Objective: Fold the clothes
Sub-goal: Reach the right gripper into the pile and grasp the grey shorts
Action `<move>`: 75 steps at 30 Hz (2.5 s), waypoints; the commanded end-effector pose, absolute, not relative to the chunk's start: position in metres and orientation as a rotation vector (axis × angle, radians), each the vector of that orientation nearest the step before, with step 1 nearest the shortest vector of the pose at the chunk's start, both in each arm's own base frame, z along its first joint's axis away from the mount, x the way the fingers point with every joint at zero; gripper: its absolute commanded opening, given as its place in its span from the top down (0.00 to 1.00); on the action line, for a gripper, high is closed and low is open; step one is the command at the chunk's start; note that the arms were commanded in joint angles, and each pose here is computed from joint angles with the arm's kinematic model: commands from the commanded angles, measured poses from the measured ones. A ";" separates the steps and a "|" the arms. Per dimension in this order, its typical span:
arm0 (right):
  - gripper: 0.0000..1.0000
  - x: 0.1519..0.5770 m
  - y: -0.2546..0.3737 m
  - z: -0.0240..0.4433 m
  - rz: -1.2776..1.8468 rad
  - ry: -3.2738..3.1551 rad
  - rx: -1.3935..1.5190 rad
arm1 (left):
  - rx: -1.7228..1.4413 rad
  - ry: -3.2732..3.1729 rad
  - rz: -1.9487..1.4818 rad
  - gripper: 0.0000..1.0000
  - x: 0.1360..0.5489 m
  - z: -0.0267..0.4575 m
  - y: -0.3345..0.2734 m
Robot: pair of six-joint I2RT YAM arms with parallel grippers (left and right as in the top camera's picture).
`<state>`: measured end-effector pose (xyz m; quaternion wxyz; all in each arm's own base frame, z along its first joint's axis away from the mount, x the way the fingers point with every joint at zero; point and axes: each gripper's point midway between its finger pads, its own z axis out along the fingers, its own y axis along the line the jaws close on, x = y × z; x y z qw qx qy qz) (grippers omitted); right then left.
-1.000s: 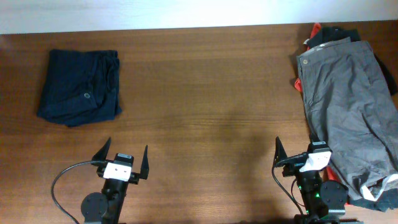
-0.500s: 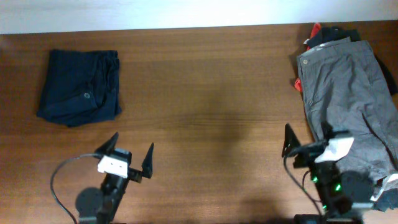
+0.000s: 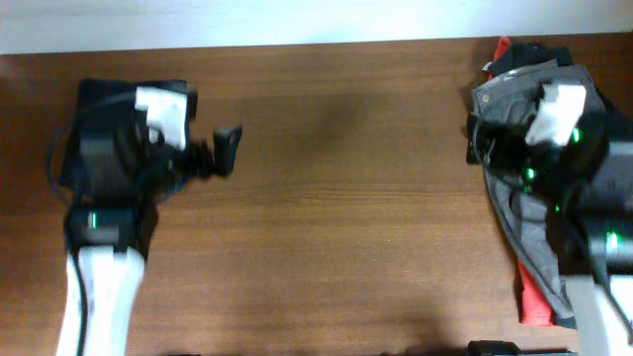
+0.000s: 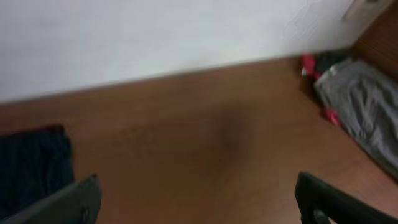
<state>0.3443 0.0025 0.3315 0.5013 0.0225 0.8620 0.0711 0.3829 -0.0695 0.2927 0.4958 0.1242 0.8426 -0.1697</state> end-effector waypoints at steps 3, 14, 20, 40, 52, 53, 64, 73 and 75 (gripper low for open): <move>0.02 0.380 -0.007 0.307 0.110 2.211 0.015 | 0.410 2.183 -0.484 0.01 0.438 0.273 -0.093; 0.02 0.425 -0.052 0.213 0.213 2.408 0.177 | 0.479 2.334 -0.672 0.01 0.466 0.188 -0.132; 0.01 0.443 -0.093 0.222 0.328 2.276 0.285 | 0.513 2.386 -0.703 0.01 0.465 0.160 -0.150; 0.01 0.466 -0.264 0.143 -0.074 2.157 0.699 | 0.671 2.435 -0.549 0.01 0.441 0.145 -0.211; 0.08 0.484 -0.278 0.025 -0.072 2.255 0.730 | 0.660 2.455 -0.511 0.01 0.442 0.141 -0.206; 0.31 0.483 -0.277 0.018 -0.069 2.264 0.734 | 0.658 2.457 -0.501 0.01 0.443 0.140 -0.205; 0.96 0.497 -0.285 0.118 -0.109 2.118 0.672 | 0.650 2.452 -0.474 0.02 0.446 0.141 -0.202; 0.96 0.480 -0.253 0.277 -0.096 1.904 0.526 | 0.620 2.375 -0.473 0.02 0.463 0.176 -0.201; 0.96 0.474 -0.233 0.308 -0.072 1.868 0.474 | 0.610 2.348 -0.468 0.02 0.468 0.195 -0.198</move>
